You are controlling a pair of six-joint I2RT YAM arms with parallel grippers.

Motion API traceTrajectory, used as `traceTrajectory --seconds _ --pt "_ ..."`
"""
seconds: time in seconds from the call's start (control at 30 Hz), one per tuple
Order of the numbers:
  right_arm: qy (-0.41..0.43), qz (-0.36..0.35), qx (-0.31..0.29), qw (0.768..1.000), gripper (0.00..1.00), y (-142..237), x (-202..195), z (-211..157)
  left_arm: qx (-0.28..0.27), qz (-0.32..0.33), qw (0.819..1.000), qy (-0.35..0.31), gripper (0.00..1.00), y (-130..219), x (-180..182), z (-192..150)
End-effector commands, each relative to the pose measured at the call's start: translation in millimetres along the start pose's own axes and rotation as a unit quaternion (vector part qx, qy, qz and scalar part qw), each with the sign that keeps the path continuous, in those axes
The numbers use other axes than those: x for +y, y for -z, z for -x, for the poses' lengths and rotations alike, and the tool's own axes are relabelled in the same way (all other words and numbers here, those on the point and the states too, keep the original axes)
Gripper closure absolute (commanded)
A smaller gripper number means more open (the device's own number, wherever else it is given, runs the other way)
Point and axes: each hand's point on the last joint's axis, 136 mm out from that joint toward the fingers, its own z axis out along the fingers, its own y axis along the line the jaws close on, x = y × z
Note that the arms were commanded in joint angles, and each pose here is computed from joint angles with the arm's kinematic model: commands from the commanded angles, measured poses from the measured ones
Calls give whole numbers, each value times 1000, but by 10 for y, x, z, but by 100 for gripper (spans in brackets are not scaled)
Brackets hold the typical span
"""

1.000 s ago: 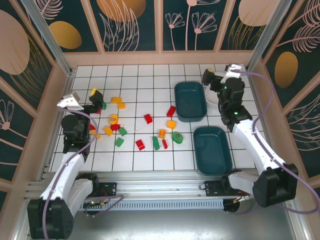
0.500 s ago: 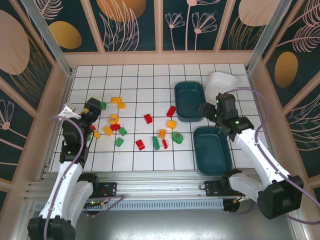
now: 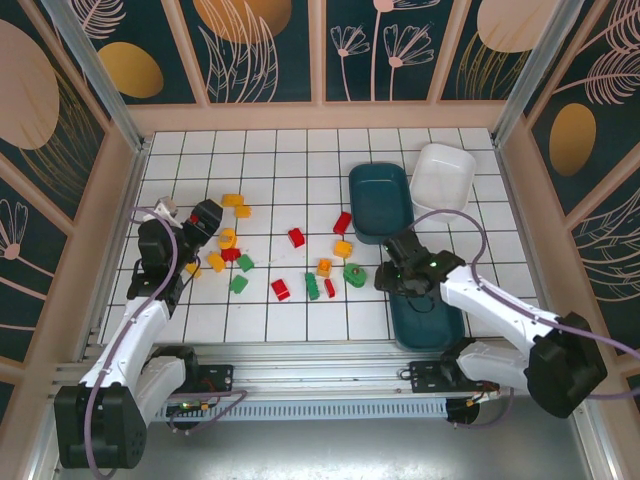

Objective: Sort the legos into containers by color

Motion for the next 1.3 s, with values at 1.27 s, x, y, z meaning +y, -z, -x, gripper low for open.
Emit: traceTrajectory --seconds 1.27 --pt "154 8 -337 929 100 898 2467 2546 19 82 996 -15 14 -71 275 -13"
